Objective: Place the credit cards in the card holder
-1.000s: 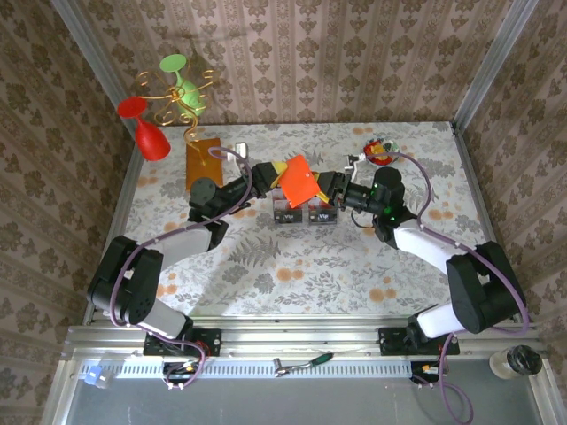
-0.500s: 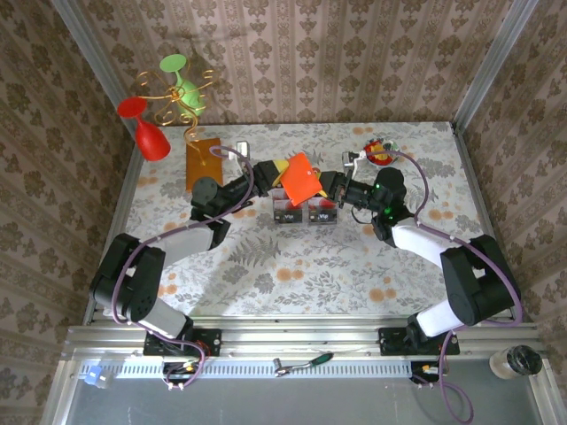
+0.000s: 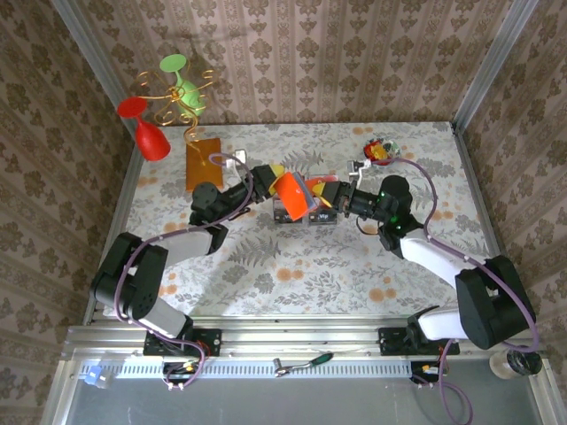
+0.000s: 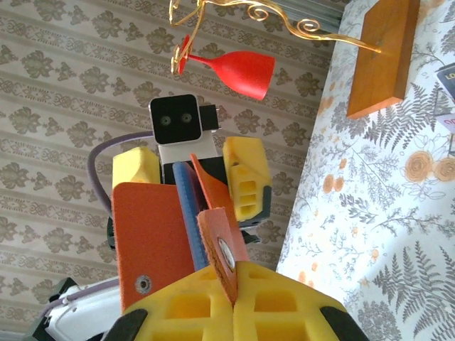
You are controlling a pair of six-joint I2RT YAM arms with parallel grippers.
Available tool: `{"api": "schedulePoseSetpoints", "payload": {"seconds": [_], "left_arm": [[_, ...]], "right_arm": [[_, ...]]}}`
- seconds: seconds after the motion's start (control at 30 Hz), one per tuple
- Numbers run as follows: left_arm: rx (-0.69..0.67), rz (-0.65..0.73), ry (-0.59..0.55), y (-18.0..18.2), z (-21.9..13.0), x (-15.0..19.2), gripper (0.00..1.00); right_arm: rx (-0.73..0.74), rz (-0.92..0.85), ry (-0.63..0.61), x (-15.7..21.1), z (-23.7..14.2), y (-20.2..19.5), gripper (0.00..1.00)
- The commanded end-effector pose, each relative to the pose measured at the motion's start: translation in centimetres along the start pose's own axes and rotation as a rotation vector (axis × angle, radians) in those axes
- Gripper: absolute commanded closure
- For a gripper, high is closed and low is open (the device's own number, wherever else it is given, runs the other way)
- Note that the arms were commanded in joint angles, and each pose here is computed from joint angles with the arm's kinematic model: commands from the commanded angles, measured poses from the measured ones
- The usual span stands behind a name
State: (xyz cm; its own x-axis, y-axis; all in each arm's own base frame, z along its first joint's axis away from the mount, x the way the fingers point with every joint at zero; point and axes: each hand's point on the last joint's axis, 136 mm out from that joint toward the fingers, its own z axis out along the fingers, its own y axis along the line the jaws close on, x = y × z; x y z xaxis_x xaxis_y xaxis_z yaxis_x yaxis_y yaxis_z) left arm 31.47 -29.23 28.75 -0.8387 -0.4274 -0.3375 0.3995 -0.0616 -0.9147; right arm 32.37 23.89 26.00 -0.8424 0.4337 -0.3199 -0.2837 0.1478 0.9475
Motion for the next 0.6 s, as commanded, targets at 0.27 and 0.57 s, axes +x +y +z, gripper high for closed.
{"api": "schedulePoseSetpoints", "payload": {"seconds": [0.27, 0.57], "left_arm": [[-0.091, 0.002, -0.044, 4.1, -1.4, 0.9, 0.43], [-0.241, -0.007, -0.018, 8.1, -1.7, 3.3, 0.42]], "right_arm": [[0.097, 0.035, -0.030, 2.1, -0.9, -4.3, 1.00], [0.156, 0.081, -0.043, 3.7, -1.5, -7.7, 1.00]]}}
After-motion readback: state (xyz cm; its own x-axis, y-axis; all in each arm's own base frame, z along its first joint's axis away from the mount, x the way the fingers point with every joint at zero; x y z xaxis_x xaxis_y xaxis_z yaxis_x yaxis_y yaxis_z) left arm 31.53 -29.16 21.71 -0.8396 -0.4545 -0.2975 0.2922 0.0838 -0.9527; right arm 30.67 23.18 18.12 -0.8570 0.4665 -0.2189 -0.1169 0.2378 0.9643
